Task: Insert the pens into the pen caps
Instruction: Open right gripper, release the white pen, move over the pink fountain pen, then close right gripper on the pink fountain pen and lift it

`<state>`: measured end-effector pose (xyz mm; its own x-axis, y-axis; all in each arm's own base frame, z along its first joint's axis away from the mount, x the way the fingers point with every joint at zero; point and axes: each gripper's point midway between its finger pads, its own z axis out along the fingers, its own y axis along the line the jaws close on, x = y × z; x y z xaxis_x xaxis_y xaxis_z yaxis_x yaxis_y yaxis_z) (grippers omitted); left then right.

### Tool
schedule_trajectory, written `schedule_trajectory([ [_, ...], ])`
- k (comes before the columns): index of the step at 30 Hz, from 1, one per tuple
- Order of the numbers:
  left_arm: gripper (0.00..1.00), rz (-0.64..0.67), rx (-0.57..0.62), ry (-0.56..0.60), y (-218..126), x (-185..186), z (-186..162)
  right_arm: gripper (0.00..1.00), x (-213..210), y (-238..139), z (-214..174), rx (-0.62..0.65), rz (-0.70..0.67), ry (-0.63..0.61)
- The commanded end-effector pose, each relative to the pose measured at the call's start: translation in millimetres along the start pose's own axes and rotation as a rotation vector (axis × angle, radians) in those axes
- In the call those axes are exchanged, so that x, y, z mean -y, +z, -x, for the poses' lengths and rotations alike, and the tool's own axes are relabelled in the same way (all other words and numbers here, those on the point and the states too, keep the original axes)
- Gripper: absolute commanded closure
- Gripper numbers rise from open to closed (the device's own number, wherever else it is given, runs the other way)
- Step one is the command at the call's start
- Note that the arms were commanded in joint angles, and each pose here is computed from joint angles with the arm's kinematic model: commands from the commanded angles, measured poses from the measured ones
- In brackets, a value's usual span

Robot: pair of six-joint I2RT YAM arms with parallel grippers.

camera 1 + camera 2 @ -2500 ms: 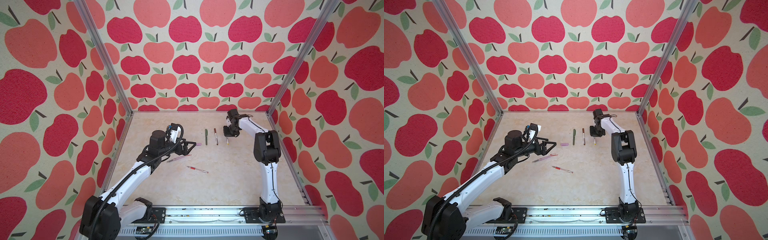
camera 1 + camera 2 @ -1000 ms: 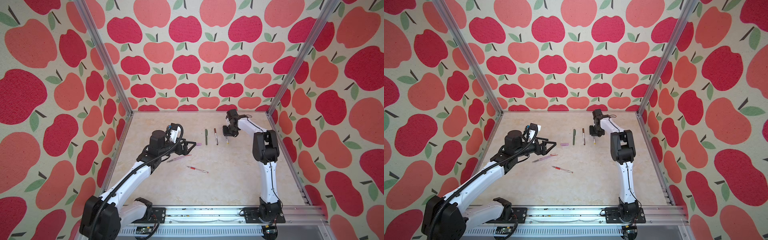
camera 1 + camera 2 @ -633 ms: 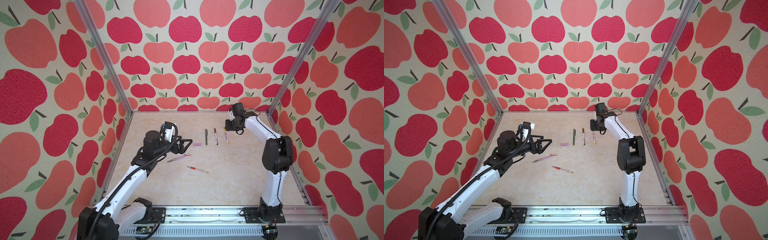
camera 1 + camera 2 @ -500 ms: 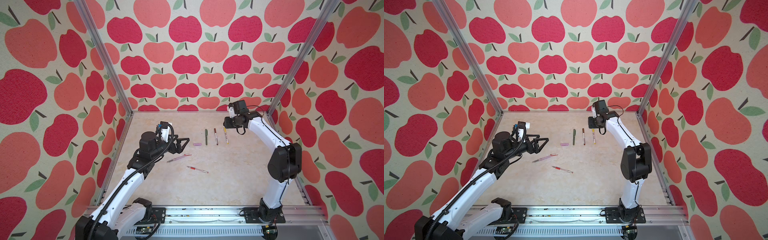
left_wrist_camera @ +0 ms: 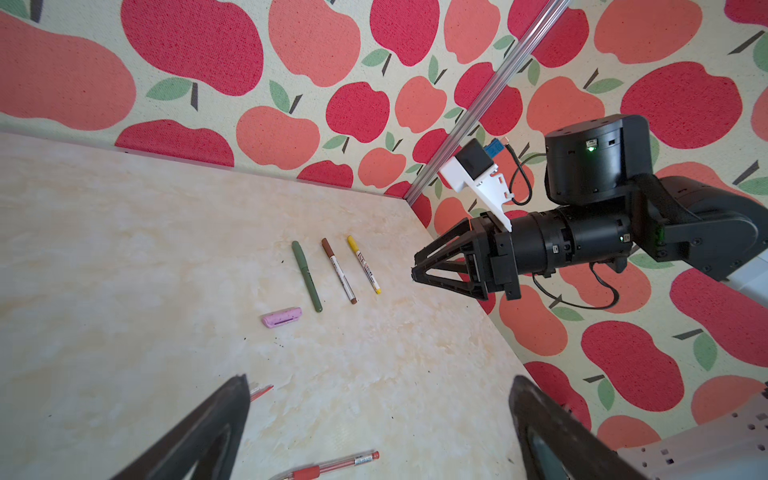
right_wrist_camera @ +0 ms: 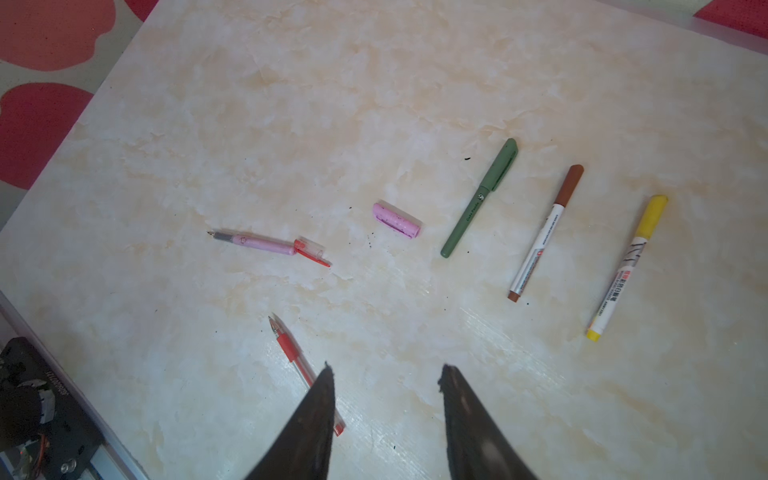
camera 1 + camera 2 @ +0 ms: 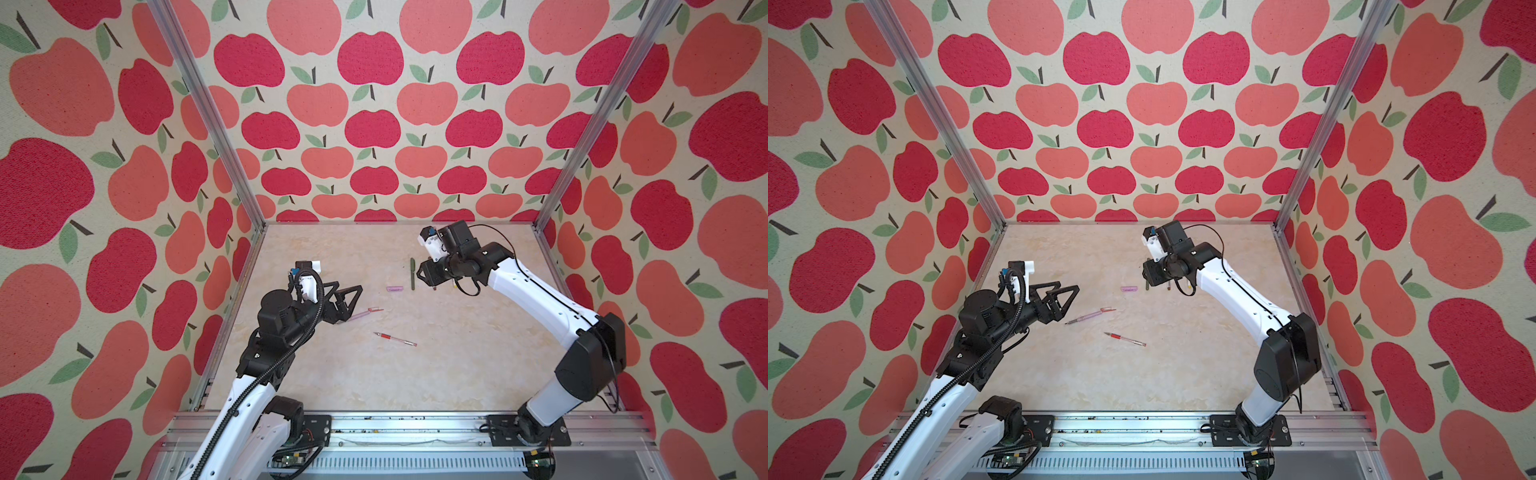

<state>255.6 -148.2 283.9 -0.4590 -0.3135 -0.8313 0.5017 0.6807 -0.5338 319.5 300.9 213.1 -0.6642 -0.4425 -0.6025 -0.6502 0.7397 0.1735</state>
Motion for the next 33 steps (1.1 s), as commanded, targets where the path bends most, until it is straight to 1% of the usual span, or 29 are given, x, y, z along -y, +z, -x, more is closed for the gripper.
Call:
schedule_trajectory([
  [1,0.01,0.113,-0.024,-0.090,-7,-22,-14,0.55,-28,9,-20,-0.076,0.043,-0.088],
  [5,0.01,0.282,-0.051,-0.202,-21,-51,-30,0.55,-63,33,-30,-0.153,0.112,-0.215],
  [8,0.01,0.382,-0.055,-0.259,-36,-64,-40,0.55,-86,56,-33,-0.195,0.158,-0.300],
  [10,0.01,0.425,-0.035,-0.276,-47,-68,-41,0.54,-98,72,-35,-0.218,0.180,-0.351],
  [16,0.01,0.446,0.060,-0.283,-75,-62,-34,0.50,-131,121,-35,-0.272,0.204,-0.492],
  [20,0.01,0.463,0.074,-0.300,-84,-64,-40,0.45,-146,148,-31,-0.267,0.210,-0.553],
  [28,0.01,0.467,0.068,-0.340,-89,-62,-44,0.39,-152,196,-33,-0.275,0.227,-0.569],
  [33,0.01,0.452,0.056,-0.337,-82,-62,-46,0.38,-156,213,-41,-0.293,0.242,-0.570],
])
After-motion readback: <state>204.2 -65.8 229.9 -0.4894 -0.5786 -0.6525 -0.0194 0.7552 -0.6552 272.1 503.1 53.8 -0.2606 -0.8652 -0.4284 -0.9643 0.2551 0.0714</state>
